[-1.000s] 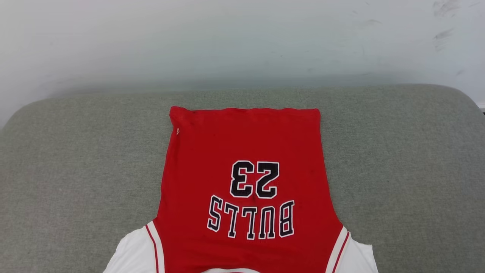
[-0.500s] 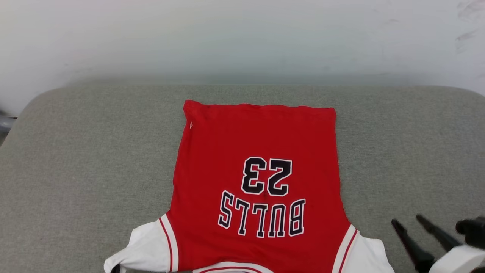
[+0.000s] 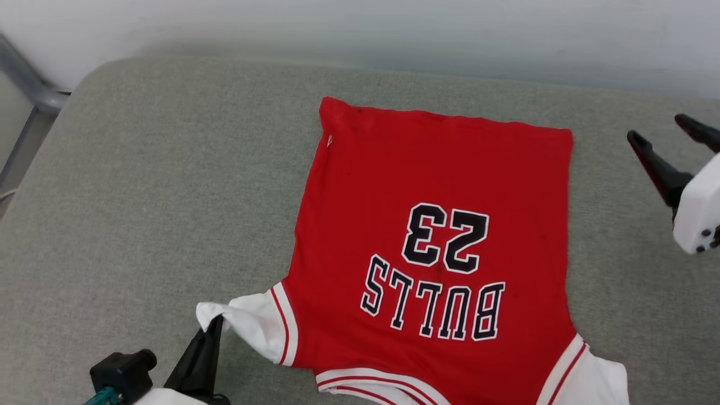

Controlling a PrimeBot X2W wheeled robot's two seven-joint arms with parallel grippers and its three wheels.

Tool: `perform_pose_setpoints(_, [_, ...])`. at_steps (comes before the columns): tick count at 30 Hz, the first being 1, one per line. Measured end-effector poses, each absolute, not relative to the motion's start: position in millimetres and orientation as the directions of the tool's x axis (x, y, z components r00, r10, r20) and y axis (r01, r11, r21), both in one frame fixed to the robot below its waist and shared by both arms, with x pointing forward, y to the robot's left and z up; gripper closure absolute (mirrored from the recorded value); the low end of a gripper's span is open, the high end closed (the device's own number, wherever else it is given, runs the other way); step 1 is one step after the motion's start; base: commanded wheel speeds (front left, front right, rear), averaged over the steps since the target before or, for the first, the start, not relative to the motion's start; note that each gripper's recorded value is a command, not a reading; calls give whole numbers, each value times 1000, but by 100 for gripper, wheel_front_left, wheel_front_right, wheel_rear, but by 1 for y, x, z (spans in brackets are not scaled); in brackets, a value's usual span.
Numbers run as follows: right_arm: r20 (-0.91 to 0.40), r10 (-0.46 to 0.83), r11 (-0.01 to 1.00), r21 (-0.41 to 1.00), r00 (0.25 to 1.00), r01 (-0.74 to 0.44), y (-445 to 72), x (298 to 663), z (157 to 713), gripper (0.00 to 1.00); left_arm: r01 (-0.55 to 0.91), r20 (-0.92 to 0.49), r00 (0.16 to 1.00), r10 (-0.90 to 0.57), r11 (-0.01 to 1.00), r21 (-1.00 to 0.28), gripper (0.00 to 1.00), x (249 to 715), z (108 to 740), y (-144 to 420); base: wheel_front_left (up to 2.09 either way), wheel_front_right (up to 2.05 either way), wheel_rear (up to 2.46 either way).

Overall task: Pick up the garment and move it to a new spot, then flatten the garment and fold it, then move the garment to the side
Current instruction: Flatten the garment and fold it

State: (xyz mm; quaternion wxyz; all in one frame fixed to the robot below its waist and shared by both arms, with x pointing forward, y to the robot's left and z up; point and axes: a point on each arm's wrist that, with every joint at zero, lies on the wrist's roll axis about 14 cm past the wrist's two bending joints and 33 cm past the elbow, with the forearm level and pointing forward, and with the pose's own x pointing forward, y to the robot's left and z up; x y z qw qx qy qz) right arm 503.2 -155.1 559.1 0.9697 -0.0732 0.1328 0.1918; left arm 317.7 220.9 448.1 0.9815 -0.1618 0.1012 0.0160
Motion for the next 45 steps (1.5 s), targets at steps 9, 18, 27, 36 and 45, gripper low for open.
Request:
perform_pose_setpoints(9, [-687, 270, 897, -75, 675, -435, -141, 564, 497, 0, -90, -220, 975, 20, 945, -313, 100, 338, 436, 221, 0, 0, 0])
perform_pose_setpoints(18, [-865, 150, 884, -99, 479, -456, -139, 593, 438, 0, -128, -249, 967, 51, 943, -306, 100, 352, 420, 224, 0, 0, 0])
perform_pose_setpoints(27, [-947, 94, 867, -74, 308, -493, -128, 594, 365, 0, -152, -279, 958, 69, 945, -289, 100, 365, 401, 228, 0, 0, 0])
perform_pose_setpoints(36, [-955, 98, 857, -61, 279, -511, -129, 591, 346, 100, -169, -295, 952, 83, 945, -280, 100, 366, 393, 231, 0, 0, 0])
perform_pose_setpoints(45, [-897, 185, 868, -43, 402, -495, -119, 597, 382, 100, -148, -258, 963, 75, 949, -277, 100, 367, 403, 231, 0, 0, 0])
